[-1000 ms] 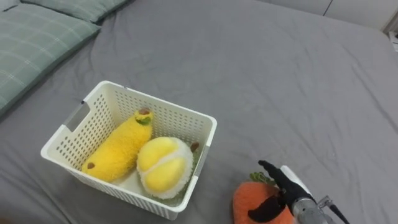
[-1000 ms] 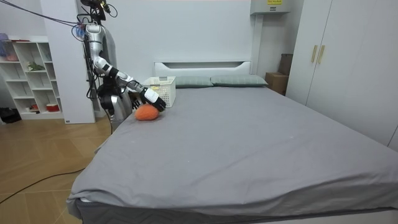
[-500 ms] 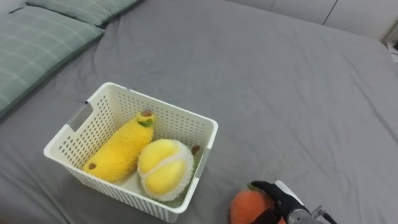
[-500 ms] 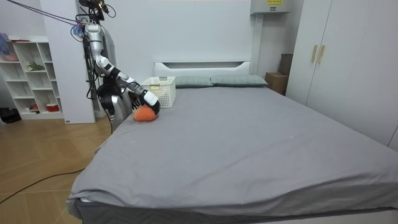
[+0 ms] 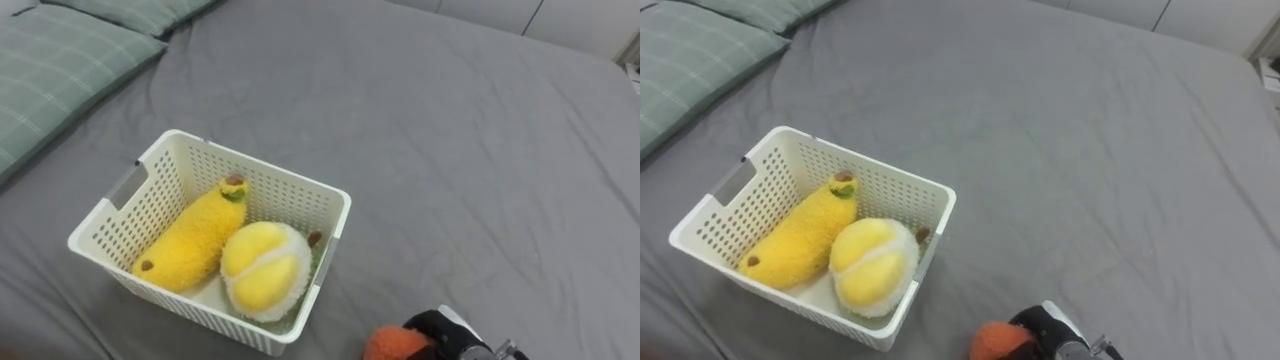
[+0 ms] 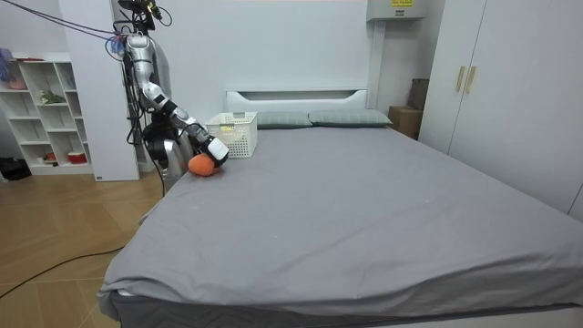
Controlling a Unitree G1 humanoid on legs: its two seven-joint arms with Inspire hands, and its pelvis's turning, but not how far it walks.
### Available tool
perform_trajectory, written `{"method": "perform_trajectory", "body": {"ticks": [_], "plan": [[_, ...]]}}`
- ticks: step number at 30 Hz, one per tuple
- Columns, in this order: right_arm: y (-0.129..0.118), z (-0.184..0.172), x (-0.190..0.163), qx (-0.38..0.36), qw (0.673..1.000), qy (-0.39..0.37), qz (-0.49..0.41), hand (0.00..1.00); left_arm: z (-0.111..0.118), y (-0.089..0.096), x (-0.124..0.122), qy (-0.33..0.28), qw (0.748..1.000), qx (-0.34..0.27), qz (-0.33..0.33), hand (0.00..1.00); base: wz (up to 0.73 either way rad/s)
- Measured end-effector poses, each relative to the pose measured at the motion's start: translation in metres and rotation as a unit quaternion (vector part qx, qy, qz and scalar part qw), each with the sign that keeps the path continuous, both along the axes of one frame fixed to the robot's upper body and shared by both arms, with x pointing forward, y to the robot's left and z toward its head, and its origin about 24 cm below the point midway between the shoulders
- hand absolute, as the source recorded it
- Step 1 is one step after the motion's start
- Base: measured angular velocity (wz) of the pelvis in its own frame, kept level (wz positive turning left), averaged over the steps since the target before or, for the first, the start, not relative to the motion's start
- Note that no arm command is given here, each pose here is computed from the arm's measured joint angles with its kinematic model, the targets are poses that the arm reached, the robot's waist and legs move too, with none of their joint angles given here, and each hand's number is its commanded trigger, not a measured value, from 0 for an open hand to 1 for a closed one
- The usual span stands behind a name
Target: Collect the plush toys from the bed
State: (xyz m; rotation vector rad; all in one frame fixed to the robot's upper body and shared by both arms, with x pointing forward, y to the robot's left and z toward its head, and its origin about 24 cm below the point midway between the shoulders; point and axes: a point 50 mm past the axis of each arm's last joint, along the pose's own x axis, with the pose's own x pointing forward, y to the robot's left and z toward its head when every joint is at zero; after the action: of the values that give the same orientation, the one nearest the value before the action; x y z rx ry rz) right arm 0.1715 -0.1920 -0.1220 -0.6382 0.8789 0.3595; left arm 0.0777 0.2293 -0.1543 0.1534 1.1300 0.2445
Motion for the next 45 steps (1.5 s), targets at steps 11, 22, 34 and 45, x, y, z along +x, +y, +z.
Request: {"method": "perform_trajectory", "body": {"ticks": [11, 22, 34, 45], "plan": [[0.005, 0.051, 0.044, -0.011, 0.989, -0.144, 0.032, 1.00, -0.002, 0.004, -0.009, 0.008, 0.999, -0.013, 0.030, 0.00, 0.00], [0.000, 0.125, 0.077, -0.035, 0.948, -0.314, 0.033, 1.00, -0.002, 0.009, -0.015, 0.013, 0.999, -0.006, 0.044, 0.00, 0.01], [0.001, 0.204, 0.101, -0.060, 0.886, -0.457, 0.055, 1.00, -0.001, 0.011, -0.016, 0.011, 0.999, 0.002, 0.043, 0.00, -0.01], [0.025, 0.248, 0.112, -0.045, 0.853, -0.512, 0.097, 1.00, -0.001, 0.008, -0.008, 0.011, 1.000, -0.001, 0.029, 0.00, 0.00]]}}
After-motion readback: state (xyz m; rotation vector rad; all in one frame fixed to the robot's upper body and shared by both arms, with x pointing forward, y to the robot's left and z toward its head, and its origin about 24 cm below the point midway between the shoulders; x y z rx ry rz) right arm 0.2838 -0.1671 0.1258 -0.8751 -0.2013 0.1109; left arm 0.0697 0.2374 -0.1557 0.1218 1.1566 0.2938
